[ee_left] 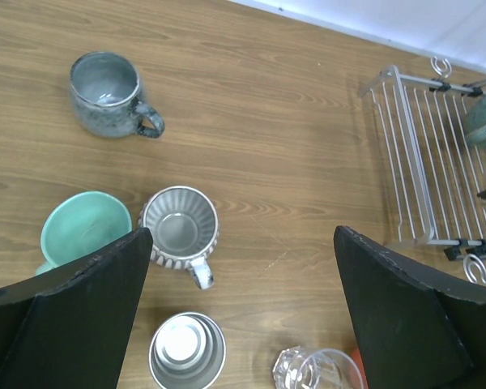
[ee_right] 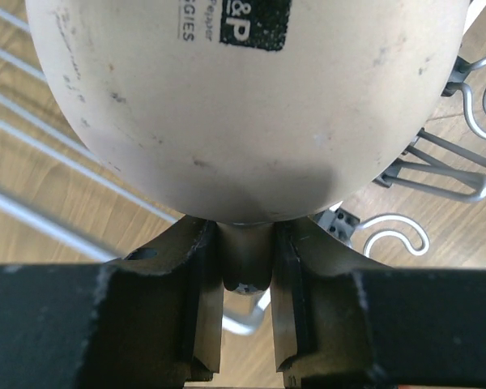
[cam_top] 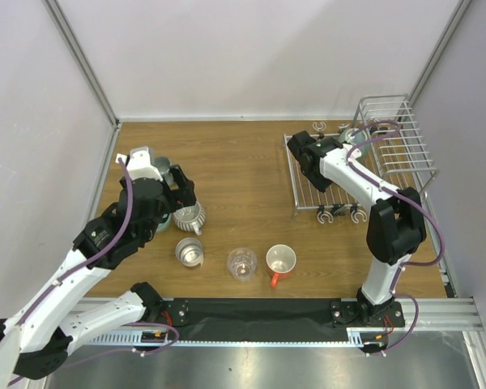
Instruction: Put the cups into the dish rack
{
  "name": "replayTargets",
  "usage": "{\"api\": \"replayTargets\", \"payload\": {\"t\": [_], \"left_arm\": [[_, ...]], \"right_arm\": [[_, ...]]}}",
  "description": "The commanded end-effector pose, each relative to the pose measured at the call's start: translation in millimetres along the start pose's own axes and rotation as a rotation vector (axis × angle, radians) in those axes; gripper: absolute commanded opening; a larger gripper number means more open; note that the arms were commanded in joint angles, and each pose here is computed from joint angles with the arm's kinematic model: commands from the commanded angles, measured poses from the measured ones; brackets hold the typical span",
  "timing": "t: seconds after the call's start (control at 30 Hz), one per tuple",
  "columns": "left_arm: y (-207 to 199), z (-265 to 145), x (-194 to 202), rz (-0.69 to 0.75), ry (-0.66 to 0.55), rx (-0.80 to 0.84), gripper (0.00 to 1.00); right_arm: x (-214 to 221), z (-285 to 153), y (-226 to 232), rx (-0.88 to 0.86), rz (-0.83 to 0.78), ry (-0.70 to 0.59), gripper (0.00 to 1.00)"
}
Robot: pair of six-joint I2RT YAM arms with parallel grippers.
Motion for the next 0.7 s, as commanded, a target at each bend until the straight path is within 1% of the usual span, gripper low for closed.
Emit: {"api": "replayTargets", "payload": {"t": [0.0, 0.07, 0.17, 0.3, 0.43, 0.5, 0.53, 0.67], "left_arm": [[10, -4, 5, -0.05, -0.044, -0.033, 1.0], [12, -8, 3, -0.048, -0.066, -0.007, 1.0], [14, -10, 3, -0.028, -0.069, 0.007, 1.0], [13, -12, 2, -0.014, -0.07, 0.029, 1.0], [9, -14, 5, 0.033, -0.057, 0.099, 1.0], [9, -15, 9, 0.025, -0.058, 0.123, 0.99], [8, -16, 9, 0.015, -0.06, 0.133, 1.0], [7, -21, 9, 0.016, -0.073, 0.182, 1.0]], "right_arm": [[-22, 8, 6, -0.017, 0.101, -0.179, 0.0], [-29, 15, 5, 0.004, 0.109, -0.194, 0.0], [-33, 34, 1, 0.053, 0.137, -0.169, 0.0], [-34, 51, 2, 0.053, 0.109, -0.188, 0.0], [-27, 65, 0, 0.059, 0.091, -0.18, 0.0], [-25, 69, 5, 0.039, 0.086, -0.188, 0.0], [-27, 70, 6, 0.043, 0.087, -0.214, 0.0], [-31, 82, 4, 0.076, 0.081, -0.232, 0.0]]}}
Point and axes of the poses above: each gripper's point midway between its finger pads, its own z axis out along the fingers, its own y axis along the line the jaws close on, x = y × z, the point moved 8 cm from there along -z, back along the fingers, and after that the axes turned 7 degrees about z, right-handed, at the moved point
